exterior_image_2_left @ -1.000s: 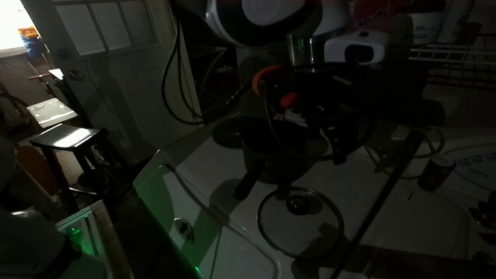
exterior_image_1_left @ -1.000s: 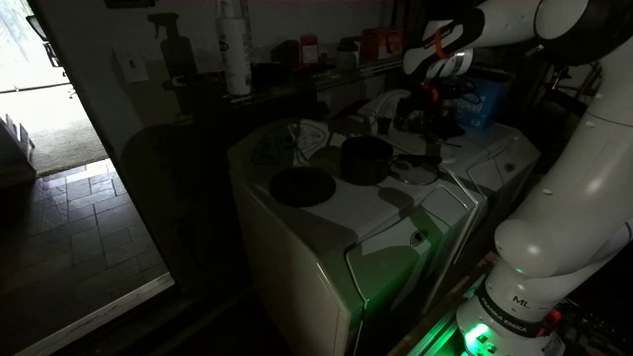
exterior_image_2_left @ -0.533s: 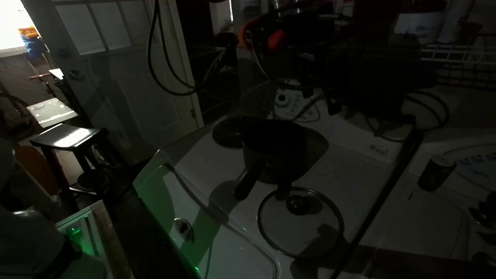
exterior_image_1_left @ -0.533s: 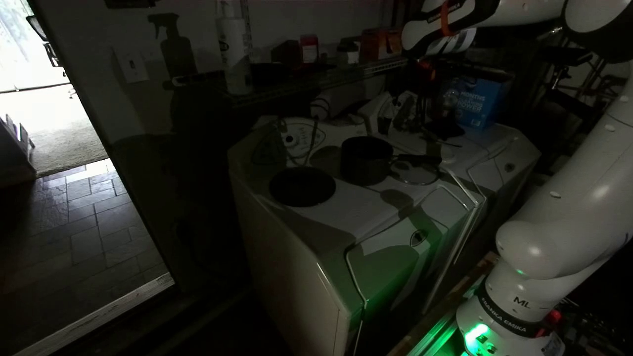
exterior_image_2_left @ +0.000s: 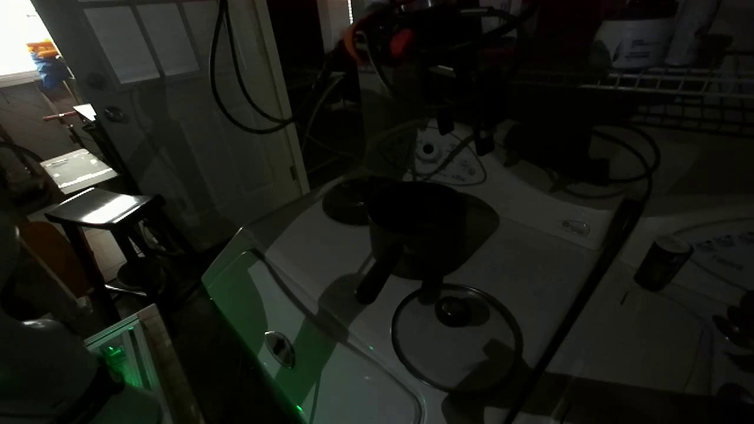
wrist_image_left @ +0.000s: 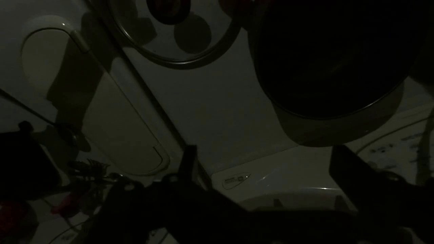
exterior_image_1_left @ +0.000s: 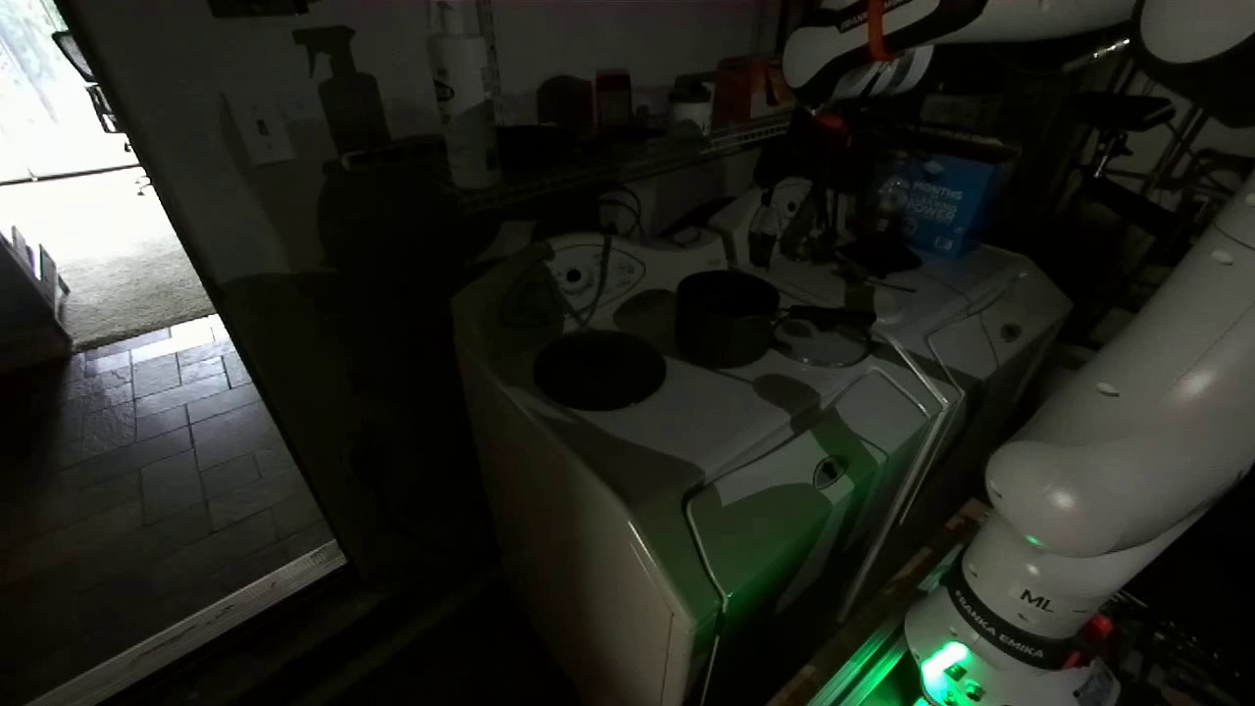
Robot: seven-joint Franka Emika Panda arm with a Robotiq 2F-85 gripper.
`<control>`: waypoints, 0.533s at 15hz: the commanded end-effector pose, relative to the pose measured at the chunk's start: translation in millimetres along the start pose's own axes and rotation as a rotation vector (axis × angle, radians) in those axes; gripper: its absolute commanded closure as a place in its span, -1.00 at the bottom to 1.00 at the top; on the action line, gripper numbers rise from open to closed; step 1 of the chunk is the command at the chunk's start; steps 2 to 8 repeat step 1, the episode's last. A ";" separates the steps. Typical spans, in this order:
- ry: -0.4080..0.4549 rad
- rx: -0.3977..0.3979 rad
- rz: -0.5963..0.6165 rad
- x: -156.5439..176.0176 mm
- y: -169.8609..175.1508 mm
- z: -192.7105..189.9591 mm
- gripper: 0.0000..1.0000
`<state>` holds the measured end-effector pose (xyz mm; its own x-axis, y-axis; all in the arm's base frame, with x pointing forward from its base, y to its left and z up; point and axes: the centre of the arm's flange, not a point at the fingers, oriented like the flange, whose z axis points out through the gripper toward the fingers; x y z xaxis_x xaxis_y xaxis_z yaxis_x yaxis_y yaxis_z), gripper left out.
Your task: Remove the glass lid from the black pot.
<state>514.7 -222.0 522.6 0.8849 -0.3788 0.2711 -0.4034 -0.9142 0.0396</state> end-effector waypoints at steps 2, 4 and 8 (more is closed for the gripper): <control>0.001 0.001 -0.002 -0.1 -0.4 -0.7 -1.00; 0.001 0.001 -0.002 -0.1 -0.4 -0.7 -1.00; 0.001 0.001 -0.002 -0.1 -0.4 -0.7 -1.00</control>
